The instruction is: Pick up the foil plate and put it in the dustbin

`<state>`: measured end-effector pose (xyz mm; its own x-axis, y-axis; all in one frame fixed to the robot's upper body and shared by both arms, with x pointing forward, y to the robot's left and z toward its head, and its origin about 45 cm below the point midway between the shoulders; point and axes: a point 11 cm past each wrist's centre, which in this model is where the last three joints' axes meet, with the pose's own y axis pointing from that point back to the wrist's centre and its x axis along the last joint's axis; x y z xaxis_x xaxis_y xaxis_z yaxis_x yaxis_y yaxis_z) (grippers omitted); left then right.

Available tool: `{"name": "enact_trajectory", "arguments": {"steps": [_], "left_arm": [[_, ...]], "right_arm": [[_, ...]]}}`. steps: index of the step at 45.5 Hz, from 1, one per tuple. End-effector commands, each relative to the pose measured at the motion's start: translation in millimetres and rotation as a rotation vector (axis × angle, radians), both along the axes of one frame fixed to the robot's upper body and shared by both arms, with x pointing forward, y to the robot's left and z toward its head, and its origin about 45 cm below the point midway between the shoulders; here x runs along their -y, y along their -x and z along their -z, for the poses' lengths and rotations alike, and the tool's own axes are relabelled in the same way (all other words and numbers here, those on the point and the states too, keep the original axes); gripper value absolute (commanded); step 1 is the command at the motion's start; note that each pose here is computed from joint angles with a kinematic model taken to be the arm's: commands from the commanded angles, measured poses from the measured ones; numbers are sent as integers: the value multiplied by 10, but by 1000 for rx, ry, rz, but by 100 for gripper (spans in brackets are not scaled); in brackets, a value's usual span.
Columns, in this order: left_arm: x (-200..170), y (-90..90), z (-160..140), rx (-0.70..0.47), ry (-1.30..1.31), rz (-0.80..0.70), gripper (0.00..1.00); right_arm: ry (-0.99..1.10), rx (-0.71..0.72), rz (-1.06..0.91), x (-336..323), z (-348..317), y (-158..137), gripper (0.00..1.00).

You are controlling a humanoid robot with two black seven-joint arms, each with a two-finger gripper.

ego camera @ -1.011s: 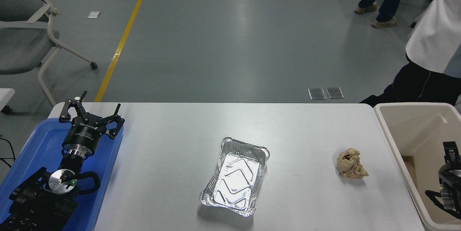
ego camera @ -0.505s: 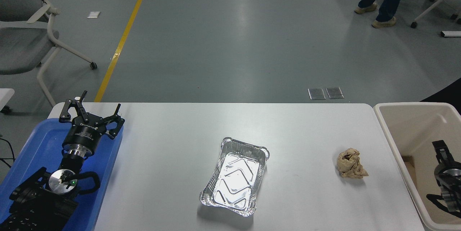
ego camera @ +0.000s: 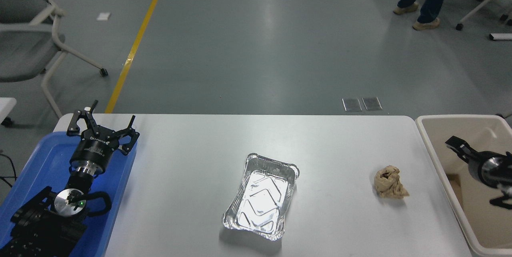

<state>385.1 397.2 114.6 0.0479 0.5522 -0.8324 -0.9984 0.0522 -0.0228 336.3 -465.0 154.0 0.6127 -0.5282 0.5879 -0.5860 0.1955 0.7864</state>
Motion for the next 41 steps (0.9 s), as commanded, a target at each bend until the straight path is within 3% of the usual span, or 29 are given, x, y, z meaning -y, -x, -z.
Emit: {"name": "enact_trajectory", "arguments": {"steps": [1, 9, 21, 41], "left_arm": [[0, 0, -1, 0, 0, 0, 99], [-7, 7, 7, -2, -1, -2, 99], [-9, 7, 6, -1, 0, -3, 99], [-17, 9, 6, 0, 2, -8, 99]], "right_arm": [[-14, -167, -205, -473, -619, 378, 100], [-65, -271, -381, -839, -1109, 512, 100], [-148, -320, -574, -1499, -1985, 306, 100], [-284, -363, -698, -2164, -2712, 378, 100]]}}
